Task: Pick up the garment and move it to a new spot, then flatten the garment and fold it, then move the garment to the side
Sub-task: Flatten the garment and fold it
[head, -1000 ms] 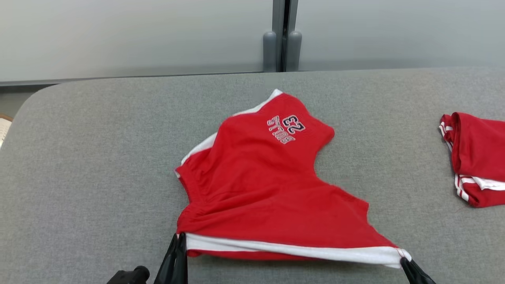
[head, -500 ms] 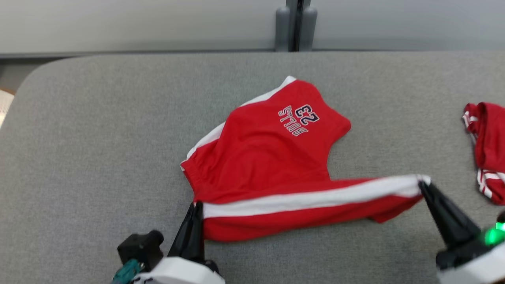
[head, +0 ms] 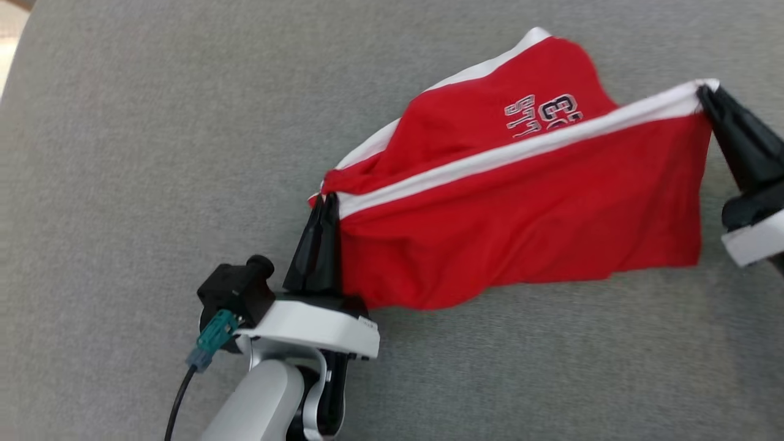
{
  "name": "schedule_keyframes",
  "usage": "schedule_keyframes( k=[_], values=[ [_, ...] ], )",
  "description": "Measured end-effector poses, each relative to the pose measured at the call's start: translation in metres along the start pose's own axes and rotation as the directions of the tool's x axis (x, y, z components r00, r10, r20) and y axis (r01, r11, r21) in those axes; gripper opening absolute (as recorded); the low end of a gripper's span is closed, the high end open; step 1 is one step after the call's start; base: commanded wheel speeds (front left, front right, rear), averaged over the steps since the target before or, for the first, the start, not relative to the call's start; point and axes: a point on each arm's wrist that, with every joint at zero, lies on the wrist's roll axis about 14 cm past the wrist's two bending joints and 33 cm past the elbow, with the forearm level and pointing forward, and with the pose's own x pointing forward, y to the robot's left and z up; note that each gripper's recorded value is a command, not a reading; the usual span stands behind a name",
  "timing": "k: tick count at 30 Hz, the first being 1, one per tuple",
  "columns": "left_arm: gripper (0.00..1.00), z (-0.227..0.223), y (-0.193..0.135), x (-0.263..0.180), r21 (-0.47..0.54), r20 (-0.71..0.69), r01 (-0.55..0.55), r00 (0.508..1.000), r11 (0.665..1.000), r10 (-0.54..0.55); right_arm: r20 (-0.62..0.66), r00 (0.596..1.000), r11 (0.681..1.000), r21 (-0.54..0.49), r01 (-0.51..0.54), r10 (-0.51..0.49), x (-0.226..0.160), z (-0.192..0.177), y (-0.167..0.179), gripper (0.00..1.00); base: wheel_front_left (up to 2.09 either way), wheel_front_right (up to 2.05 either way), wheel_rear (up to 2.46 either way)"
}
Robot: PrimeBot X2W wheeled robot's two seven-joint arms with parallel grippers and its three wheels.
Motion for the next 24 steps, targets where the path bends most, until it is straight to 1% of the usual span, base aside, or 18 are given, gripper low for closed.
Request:
schedule_keyframes(
  k=[1, 2, 8, 14, 18, 19, 20, 21, 22, 23, 24],
  values=[
    [0.00, 0.005, 0.005, 0.006, 0.005, 0.023, -0.012, 1.000, 1.000, 0.012, -0.007, 1.000, 1.000, -0.002, -0.025, 0.025, 0.020, -0.002, -0.001, 0.00, 0.00, 0.00, 0.00],
    [0.00, 0.006, 0.008, 0.009, 0.003, 0.027, -0.019, 0.999, 1.000, 0.019, -0.013, 0.999, 0.999, -0.004, -0.036, 0.036, 0.029, -0.004, -0.002, 0.00, 0.00, 0.00, 0.00],
    [0.00, 0.011, 0.021, 0.025, 0.024, 0.044, -0.058, 0.997, 0.998, 0.057, -0.035, 0.996, 0.996, 0.001, -0.085, 0.085, 0.075, -0.015, -0.001, 0.00, 0.00, 0.00, 0.00],
    [0.00, 0.020, 0.027, 0.035, 0.021, 0.064, -0.080, 0.995, 0.997, 0.078, -0.043, 0.994, 0.994, -0.008, -0.106, 0.105, 0.104, -0.018, -0.002, 0.00, 0.00, 0.00, 0.00],
    [0.00, 0.021, 0.031, 0.037, 0.011, 0.064, -0.094, 0.994, 0.996, 0.093, -0.057, 0.991, 0.992, -0.019, -0.125, 0.124, 0.116, -0.022, 0.002, 0.00, 0.00, 0.00, 0.00],
    [0.00, 0.017, 0.032, 0.037, 0.014, 0.054, -0.099, 0.994, 0.995, 0.099, -0.058, 0.990, 0.991, -0.024, -0.131, 0.130, 0.119, -0.023, 0.003, 0.18, 0.00, 0.00, 0.00],
    [0.00, 0.012, 0.033, 0.036, 0.013, 0.037, -0.103, 0.994, 0.995, 0.102, -0.063, 0.989, 0.990, -0.023, -0.136, 0.134, 0.121, -0.025, 0.005, 0.48, 0.00, 0.00, 0.00],
    [0.00, 0.009, 0.034, 0.035, 0.004, 0.027, -0.106, 0.994, 0.994, 0.106, -0.070, 0.988, 0.990, -0.018, -0.142, 0.141, 0.122, -0.027, 0.007, 0.48, 0.00, 0.00, 0.00],
    [0.45, 0.008, 0.035, 0.035, -0.007, 0.022, -0.110, 0.994, 0.994, 0.110, -0.077, 0.986, 0.989, -0.018, -0.149, 0.147, 0.122, -0.029, 0.010, 1.00, 0.00, 0.00, 0.00],
    [1.00, 0.006, 0.035, 0.035, -0.011, 0.013, -0.108, 0.994, 0.994, 0.108, -0.077, 0.985, 0.988, -0.020, -0.154, 0.152, 0.123, -0.029, 0.012, 1.00, 0.00, 0.00, 0.00],
    [1.00, 0.003, 0.034, 0.034, -0.013, 0.003, -0.104, 0.995, 0.994, 0.104, -0.075, 0.985, 0.987, -0.017, -0.157, 0.155, 0.123, -0.028, 0.013, 1.00, 0.00, 0.00, 0.00]
  ],
)
